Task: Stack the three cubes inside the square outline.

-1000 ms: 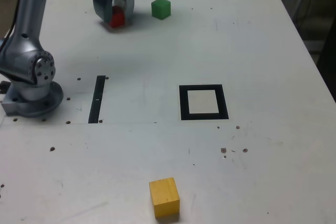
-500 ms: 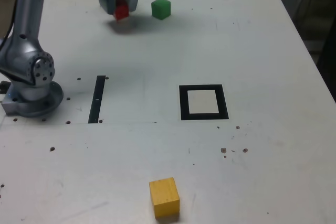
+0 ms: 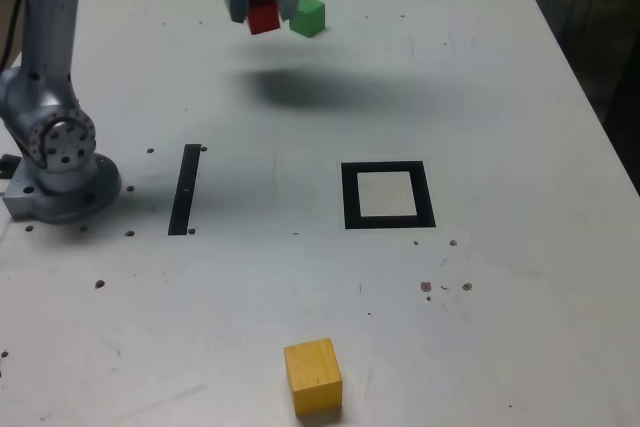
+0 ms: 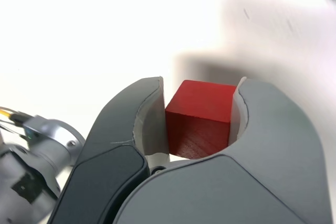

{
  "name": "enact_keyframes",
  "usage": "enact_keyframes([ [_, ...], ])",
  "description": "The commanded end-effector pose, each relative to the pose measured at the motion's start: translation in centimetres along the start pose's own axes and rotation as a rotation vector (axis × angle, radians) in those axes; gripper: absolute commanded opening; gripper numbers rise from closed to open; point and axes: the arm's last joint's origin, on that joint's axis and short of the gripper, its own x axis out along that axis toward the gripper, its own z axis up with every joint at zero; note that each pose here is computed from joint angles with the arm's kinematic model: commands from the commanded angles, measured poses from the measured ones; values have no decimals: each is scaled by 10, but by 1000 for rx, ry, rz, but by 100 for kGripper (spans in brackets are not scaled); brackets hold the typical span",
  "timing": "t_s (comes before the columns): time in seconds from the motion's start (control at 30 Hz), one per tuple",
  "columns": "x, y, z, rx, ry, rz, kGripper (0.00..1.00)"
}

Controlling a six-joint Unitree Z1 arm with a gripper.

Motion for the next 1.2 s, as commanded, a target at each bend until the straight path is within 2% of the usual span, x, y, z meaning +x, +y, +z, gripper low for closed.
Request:
enact_keyframes([
  [0.0,-4,-23,4,28,3,18,19],
  [0.13,-10,-61,13,83,3,43,19],
  [0.27,-18,-102,18,149,-11,55,19],
  [0.5,-36,-162,18,230,-59,77,19],
  [0.6,-38,-179,20,258,-81,69,19],
  [0.77,-37,-200,28,299,-110,33,19],
  [0.9,-31,-213,40,310,-103,22,19],
  [1.17,-10,-237,68,320,-50,41,19],
])
